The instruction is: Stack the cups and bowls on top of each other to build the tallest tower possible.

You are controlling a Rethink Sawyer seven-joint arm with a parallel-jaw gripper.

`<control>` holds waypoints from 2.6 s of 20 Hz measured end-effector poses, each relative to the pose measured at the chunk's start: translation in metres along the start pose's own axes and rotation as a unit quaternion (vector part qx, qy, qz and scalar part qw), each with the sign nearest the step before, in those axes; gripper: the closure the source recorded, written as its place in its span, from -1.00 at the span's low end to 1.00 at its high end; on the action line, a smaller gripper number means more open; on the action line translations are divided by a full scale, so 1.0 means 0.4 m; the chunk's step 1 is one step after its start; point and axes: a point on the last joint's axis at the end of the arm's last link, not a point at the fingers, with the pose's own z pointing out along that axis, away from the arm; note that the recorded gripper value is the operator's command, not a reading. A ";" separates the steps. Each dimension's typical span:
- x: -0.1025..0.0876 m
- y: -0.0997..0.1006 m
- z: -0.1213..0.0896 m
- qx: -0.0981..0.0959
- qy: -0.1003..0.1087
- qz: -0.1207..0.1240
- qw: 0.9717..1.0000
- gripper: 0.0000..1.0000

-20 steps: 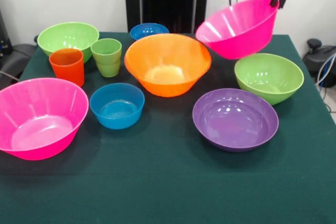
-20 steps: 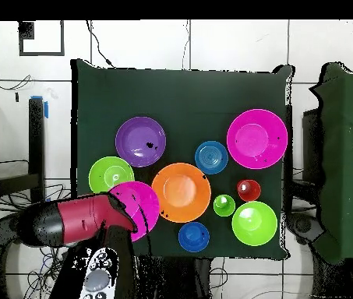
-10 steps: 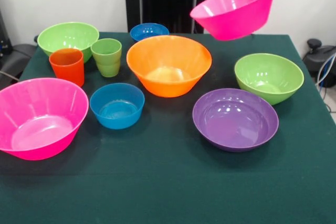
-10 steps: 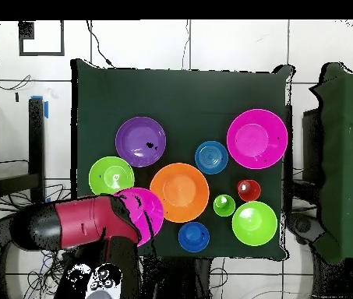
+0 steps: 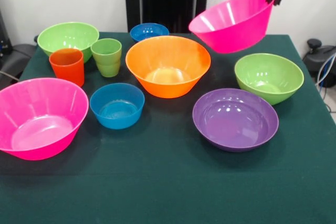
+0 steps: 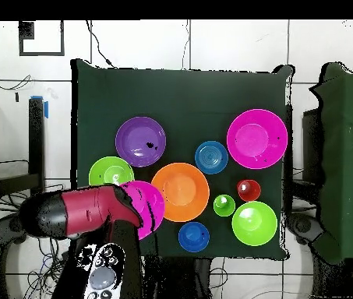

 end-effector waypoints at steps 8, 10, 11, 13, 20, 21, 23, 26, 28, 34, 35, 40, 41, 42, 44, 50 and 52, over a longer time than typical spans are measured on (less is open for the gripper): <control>-0.024 0.023 0.059 -0.006 -0.010 -0.003 1.000 1.00; -0.026 0.027 0.070 -0.008 -0.013 -0.003 1.000 1.00; -0.027 0.029 0.074 -0.009 -0.014 -0.003 1.000 1.00; -0.027 0.037 0.085 -0.013 -0.017 -0.002 1.000 1.00; -0.019 0.067 0.100 -0.025 -0.011 0.007 1.000 1.00; -0.017 0.071 0.100 -0.026 -0.010 0.009 1.000 1.00; -0.013 0.080 0.097 -0.029 -0.008 0.011 0.999 1.00; 0.005 0.108 0.087 -0.035 -0.007 0.011 0.999 1.00; 0.013 0.122 0.079 -0.039 -0.008 0.011 0.999 1.00; 0.026 0.149 0.056 -0.049 -0.009 0.013 0.999 1.00; 0.027 0.152 0.053 -0.050 -0.010 0.013 0.999 1.00; 0.029 0.161 0.047 -0.055 -0.008 0.018 0.998 1.00; 0.027 0.163 0.048 -0.055 -0.008 0.018 0.998 1.00; 0.021 0.167 0.053 -0.055 -0.008 0.018 0.998 1.00; 0.015 0.169 0.055 -0.055 -0.009 0.019 0.998 1.00; -0.034 0.180 0.078 -0.057 -0.011 0.024 0.998 1.00; -0.052 0.180 0.087 -0.057 -0.011 0.027 0.998 1.00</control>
